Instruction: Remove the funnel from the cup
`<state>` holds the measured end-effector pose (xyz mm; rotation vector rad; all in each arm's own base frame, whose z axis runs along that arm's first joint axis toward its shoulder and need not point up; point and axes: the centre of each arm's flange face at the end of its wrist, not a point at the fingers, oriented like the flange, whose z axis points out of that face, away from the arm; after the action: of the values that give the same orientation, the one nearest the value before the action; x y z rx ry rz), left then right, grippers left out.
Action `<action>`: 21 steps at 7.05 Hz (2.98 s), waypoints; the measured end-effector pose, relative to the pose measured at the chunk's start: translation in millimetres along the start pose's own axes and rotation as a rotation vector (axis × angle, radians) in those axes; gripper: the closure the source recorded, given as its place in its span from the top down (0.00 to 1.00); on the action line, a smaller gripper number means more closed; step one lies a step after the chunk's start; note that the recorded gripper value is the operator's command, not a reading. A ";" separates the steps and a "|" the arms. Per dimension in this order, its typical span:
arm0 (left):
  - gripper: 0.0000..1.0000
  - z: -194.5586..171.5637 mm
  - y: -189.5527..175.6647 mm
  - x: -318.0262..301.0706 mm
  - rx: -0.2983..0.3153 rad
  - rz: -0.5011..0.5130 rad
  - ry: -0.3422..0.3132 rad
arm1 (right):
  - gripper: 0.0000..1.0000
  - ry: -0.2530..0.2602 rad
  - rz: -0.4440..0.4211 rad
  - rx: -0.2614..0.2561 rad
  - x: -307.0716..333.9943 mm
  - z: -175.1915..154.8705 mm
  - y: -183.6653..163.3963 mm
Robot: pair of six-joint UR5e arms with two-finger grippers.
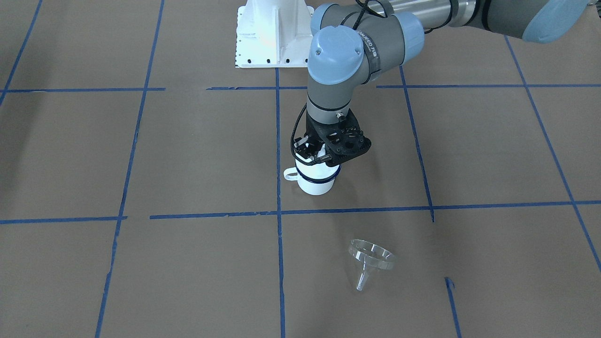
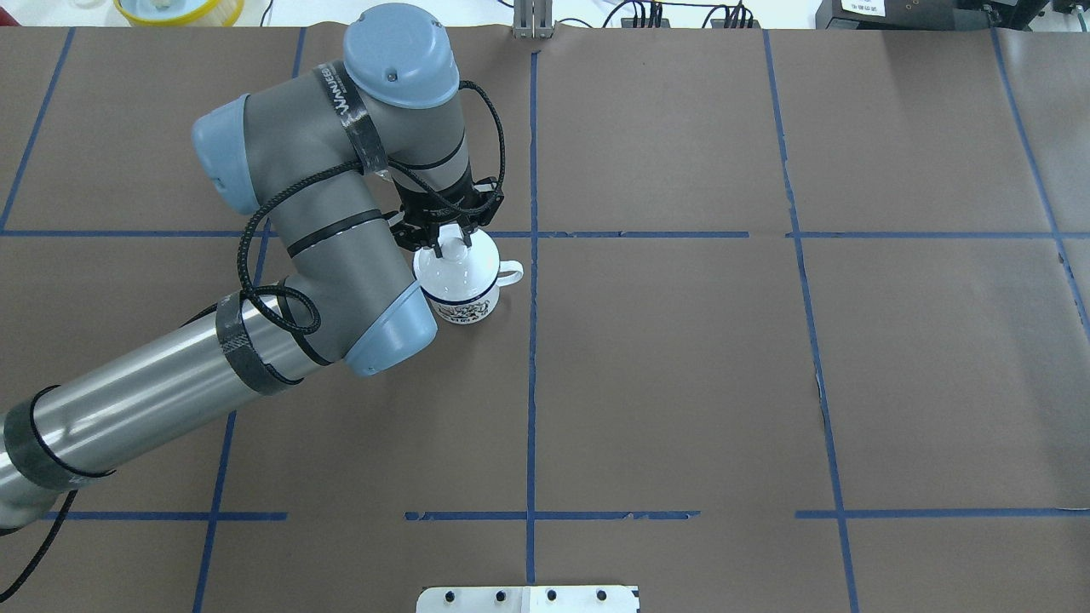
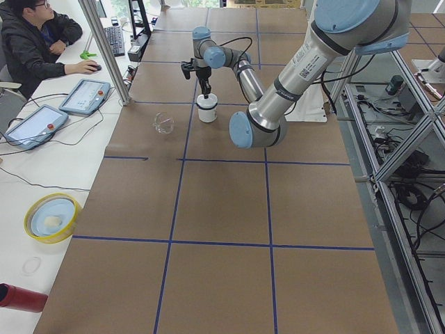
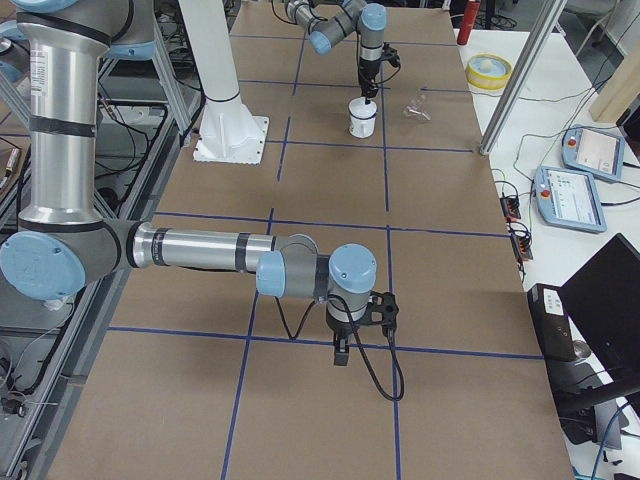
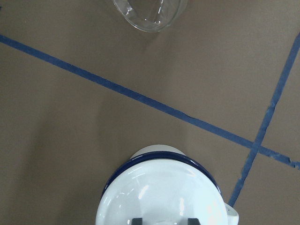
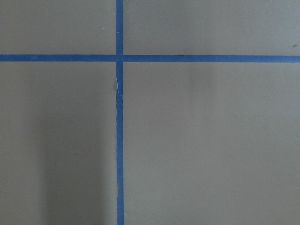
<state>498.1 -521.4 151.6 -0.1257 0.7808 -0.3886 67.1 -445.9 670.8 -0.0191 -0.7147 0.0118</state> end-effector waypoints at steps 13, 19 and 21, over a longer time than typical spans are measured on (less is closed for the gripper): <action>1.00 -114.7 -150.4 -257.4 0.174 0.562 0.019 | 1.00 0.000 0.000 0.000 0.0 0.0 0.0; 1.00 -93.0 -277.4 -707.1 0.004 0.679 -0.091 | 1.00 0.000 0.000 0.000 0.0 0.0 0.0; 1.00 -90.2 -268.1 -736.0 -0.005 0.622 -0.048 | 1.00 0.000 0.000 0.000 0.0 0.0 0.0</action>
<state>-118.2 -481.4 641.7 0.1047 0.7329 0.2056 67.2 -445.9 670.8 -0.0191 -0.7147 0.0119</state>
